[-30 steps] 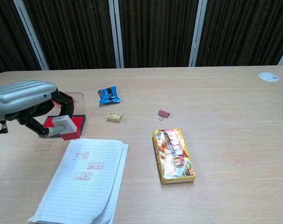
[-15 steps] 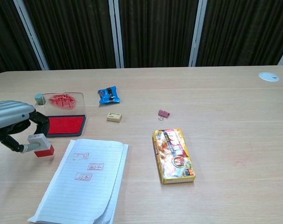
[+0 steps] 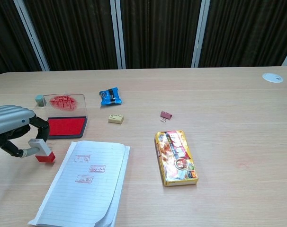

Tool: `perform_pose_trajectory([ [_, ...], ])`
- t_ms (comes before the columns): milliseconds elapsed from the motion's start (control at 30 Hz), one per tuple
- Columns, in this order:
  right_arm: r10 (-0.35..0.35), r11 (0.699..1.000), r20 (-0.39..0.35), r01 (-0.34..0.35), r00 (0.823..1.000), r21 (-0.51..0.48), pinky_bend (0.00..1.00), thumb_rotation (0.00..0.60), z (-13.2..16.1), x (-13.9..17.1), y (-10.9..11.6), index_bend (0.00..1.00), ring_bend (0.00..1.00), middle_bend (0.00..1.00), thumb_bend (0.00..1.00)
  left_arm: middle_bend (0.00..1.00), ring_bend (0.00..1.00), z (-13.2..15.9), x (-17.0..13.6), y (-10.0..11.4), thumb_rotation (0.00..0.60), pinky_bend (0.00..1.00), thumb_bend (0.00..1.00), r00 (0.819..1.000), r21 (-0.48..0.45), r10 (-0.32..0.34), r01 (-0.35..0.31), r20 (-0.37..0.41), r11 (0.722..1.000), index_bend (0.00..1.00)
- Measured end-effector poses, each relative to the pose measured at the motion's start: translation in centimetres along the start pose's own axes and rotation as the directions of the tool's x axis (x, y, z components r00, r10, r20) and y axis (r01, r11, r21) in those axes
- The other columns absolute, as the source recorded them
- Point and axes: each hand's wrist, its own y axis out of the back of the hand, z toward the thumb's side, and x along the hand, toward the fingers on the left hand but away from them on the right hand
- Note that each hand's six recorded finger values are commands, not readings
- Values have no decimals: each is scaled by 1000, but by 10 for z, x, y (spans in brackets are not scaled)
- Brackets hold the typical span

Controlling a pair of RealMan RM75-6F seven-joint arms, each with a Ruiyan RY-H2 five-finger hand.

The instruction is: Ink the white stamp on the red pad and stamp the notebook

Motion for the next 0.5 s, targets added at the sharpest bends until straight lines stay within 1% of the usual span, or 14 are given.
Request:
perform_pose_trajectory([
  [300, 3, 1000, 1, -3, 1000, 0, 0, 600, 0, 0, -1, 0, 0, 0, 0, 480, 819, 0, -1, -1, 600, 856, 354, 1000, 26, 4, -4, -5, 1000, 468],
  [500, 4, 1000, 1, -4, 1000, 0, 0, 600, 0, 0, -1, 0, 0, 0, 0, 454, 816, 0, -1, -4, 600, 854, 342, 1000, 33, -8, 8, -8, 999, 446],
])
